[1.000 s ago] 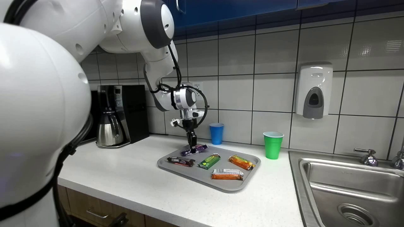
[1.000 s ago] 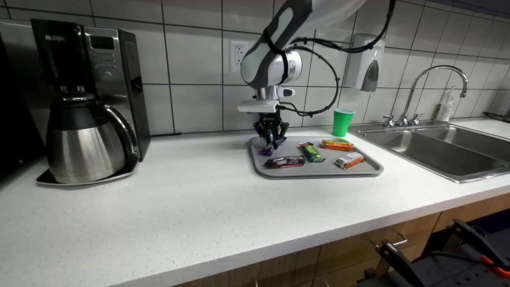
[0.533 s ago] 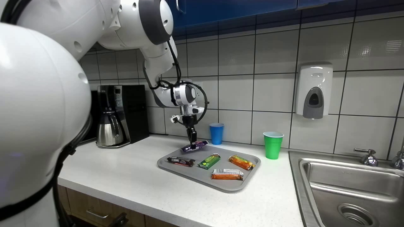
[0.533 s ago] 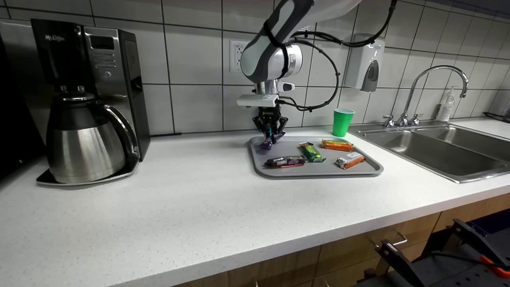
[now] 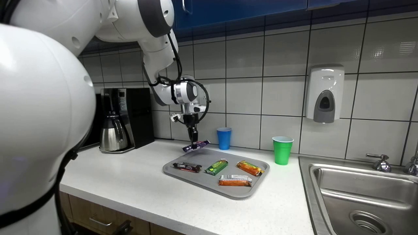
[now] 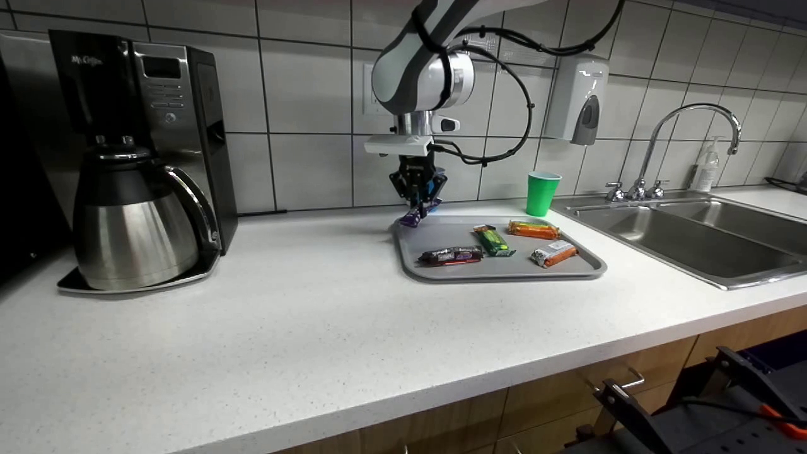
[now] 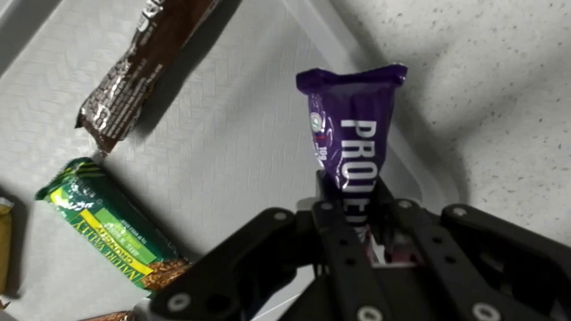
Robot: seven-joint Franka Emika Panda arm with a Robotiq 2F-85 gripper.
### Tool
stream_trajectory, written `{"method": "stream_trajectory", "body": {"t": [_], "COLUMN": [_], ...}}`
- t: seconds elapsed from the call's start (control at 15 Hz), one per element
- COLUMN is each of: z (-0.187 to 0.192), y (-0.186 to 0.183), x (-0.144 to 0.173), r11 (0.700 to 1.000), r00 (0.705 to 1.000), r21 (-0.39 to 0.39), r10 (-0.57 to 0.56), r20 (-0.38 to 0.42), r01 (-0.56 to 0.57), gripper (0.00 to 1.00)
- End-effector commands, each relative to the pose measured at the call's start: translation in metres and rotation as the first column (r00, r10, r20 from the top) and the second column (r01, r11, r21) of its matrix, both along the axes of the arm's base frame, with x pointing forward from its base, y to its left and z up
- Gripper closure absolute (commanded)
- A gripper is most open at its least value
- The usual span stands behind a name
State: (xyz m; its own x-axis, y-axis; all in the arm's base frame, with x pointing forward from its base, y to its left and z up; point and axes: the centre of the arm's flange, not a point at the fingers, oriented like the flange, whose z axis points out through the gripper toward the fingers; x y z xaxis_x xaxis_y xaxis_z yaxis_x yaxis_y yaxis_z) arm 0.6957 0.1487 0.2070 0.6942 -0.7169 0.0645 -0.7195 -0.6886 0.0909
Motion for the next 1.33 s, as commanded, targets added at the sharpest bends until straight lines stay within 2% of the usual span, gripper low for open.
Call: {"method": "stream_trajectory", "body": {"t": [0.0,0.27,0.6,1.27], "z": [0.014,0.022,0.012,0.0], "y": [0.016,0.039,0.065,0.082], "x": [-0.017,-0.016,-0.015,-0.008], "r11": [0.999,0.998,0.994,0.986], "r00": [1.0,0.999,0.996,0.987], "r21": [0.043,0.06,0.069,0.053], "r10": [0.005,0.033,0.084,0.157], "r20": [0.015,0.024,0.019,0.019], "r01": [-0.005,-0.034,-0.085,-0.158], "gripper": [0.95,0.95,0.95,0.95]}}
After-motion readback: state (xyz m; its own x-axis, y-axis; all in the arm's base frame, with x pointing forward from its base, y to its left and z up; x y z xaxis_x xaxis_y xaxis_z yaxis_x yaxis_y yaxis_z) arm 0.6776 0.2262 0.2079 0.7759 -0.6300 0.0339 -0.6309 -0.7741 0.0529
